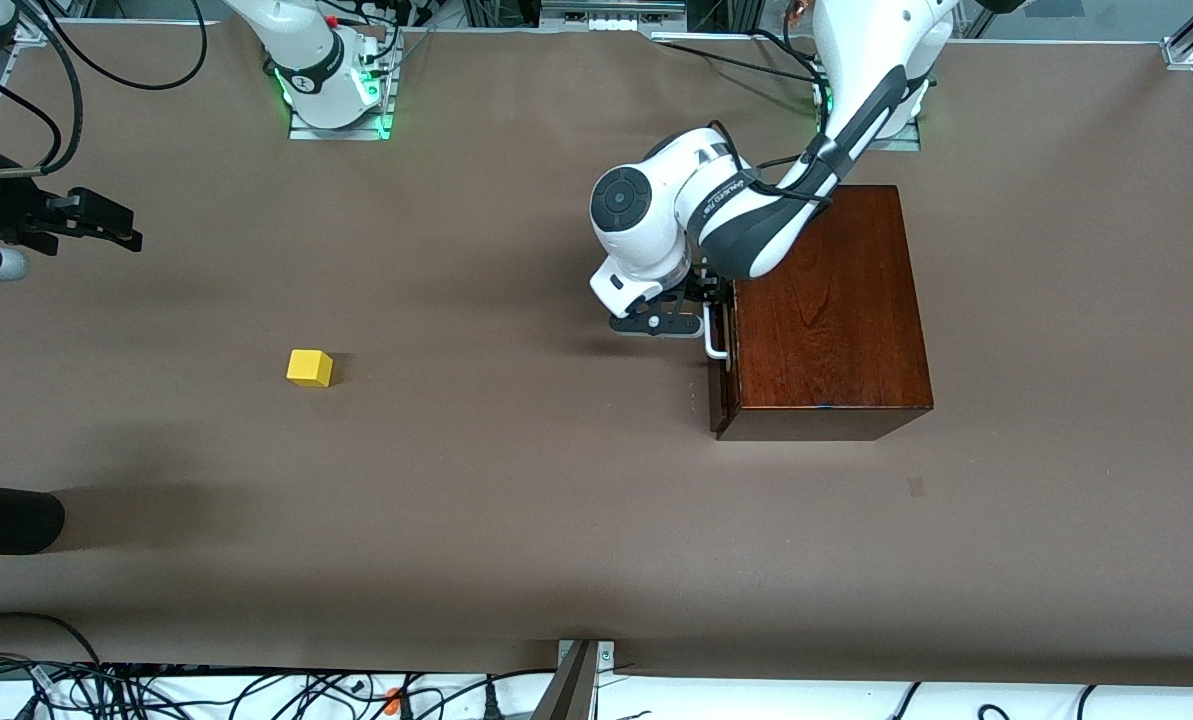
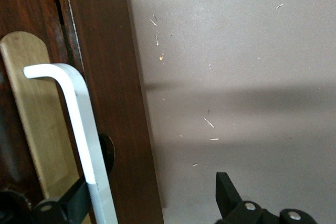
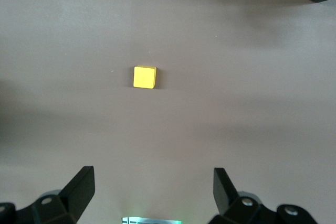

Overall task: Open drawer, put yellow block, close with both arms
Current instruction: 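Pull the drawer handle outward with the left gripper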

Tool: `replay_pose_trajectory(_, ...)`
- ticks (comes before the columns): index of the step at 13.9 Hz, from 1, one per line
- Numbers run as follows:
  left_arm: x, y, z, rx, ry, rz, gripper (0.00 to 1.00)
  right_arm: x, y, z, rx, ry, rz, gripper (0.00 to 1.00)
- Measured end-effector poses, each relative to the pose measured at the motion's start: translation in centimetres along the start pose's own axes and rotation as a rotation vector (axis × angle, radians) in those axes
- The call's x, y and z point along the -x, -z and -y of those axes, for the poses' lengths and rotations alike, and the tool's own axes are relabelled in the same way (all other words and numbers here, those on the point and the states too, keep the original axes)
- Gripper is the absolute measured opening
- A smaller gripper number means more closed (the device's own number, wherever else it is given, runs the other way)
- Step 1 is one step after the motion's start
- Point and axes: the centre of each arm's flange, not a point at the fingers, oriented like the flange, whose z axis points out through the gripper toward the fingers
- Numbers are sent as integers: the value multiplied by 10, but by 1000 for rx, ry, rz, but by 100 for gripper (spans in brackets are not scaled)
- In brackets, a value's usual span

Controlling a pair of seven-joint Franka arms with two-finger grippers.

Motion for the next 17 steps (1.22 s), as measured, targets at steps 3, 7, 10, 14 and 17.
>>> replay_pose_trajectory(3,0,1,-1,5,13,-4,100,0,0,0,0,0,0,100)
replay_pose_trajectory(7,-3,4,-9,26,79,-16,100,0,0,0,0,0,-3,100)
replay_pose_trajectory(10,-2,6,-21,32,103,-22,100,-1,0,0,0,0,-5,100)
replay_pose_trajectory(14,-3,10,-33,47,122,-29,100,-1,0,0,0,0,-5,100)
replay_pose_trajectory(17,-3,13,-42,55,121,-36,100,-1,0,0,0,0,-5,100)
